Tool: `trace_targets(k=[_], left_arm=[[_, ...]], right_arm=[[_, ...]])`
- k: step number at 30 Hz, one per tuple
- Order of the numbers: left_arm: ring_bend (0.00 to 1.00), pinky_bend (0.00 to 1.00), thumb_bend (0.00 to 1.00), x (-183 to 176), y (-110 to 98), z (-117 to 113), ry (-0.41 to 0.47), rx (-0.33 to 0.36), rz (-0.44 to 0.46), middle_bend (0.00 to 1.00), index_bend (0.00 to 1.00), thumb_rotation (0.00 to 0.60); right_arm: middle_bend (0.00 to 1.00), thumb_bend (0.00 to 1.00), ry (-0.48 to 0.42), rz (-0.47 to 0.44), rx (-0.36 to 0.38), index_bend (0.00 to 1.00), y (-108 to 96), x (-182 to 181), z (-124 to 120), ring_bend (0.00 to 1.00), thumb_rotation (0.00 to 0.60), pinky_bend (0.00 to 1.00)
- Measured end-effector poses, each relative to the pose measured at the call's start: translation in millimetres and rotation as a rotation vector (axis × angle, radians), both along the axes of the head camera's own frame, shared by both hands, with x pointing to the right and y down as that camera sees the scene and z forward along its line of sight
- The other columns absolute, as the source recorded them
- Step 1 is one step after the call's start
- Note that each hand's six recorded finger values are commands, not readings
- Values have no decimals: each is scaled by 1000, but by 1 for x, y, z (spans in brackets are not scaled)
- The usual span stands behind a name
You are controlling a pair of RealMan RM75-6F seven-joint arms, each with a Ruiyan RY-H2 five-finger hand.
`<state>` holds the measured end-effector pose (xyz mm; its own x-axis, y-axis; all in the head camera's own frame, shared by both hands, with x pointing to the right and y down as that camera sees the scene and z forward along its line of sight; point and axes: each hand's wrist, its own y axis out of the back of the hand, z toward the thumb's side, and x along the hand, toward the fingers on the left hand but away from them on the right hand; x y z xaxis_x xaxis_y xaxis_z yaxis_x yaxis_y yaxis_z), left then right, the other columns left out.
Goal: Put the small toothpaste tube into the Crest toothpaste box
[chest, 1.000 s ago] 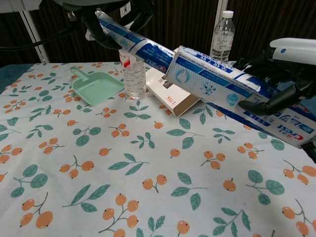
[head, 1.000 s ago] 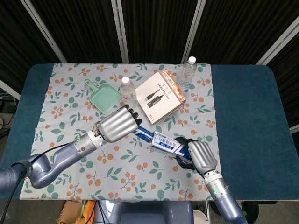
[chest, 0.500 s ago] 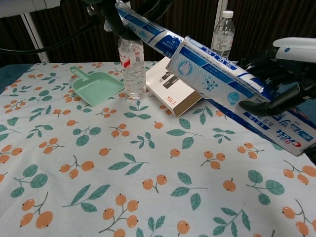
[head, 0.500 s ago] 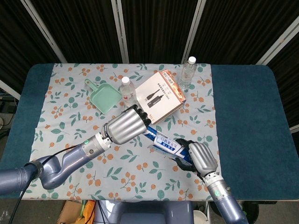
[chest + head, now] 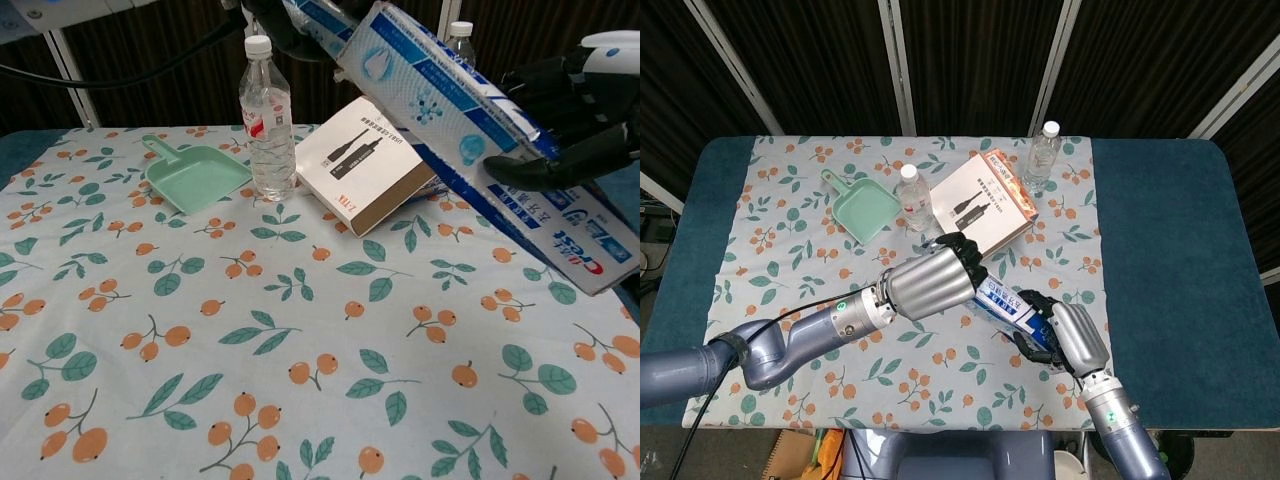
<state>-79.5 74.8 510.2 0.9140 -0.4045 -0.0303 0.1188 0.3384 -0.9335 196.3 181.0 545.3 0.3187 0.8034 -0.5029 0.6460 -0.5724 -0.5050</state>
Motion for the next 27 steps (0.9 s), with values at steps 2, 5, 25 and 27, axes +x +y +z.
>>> trace_targets(k=[2, 5, 25, 27], left_arm=[[366, 448, 229, 3, -1, -4, 14, 10, 3, 445, 433, 600], [311, 409, 156, 8, -3, -11, 39, 27, 1, 380, 382, 600], [217, 344, 37, 13, -15, -59, 206, 84, -27, 270, 274, 600], [217, 344, 37, 11, -16, -64, 231, 83, -34, 270, 275, 600]], right_arm=[[448, 408, -35, 24, -1, 339, 0, 0, -4, 409, 600, 443], [448, 408, -82, 50, 10, 339, -1, 0, -10, 409, 600, 444], [448, 408, -323, 259, -15, 339, 5, 18, -15, 409, 600, 443], [448, 408, -336, 280, -23, 339, 4, 21, -13, 409, 600, 443]])
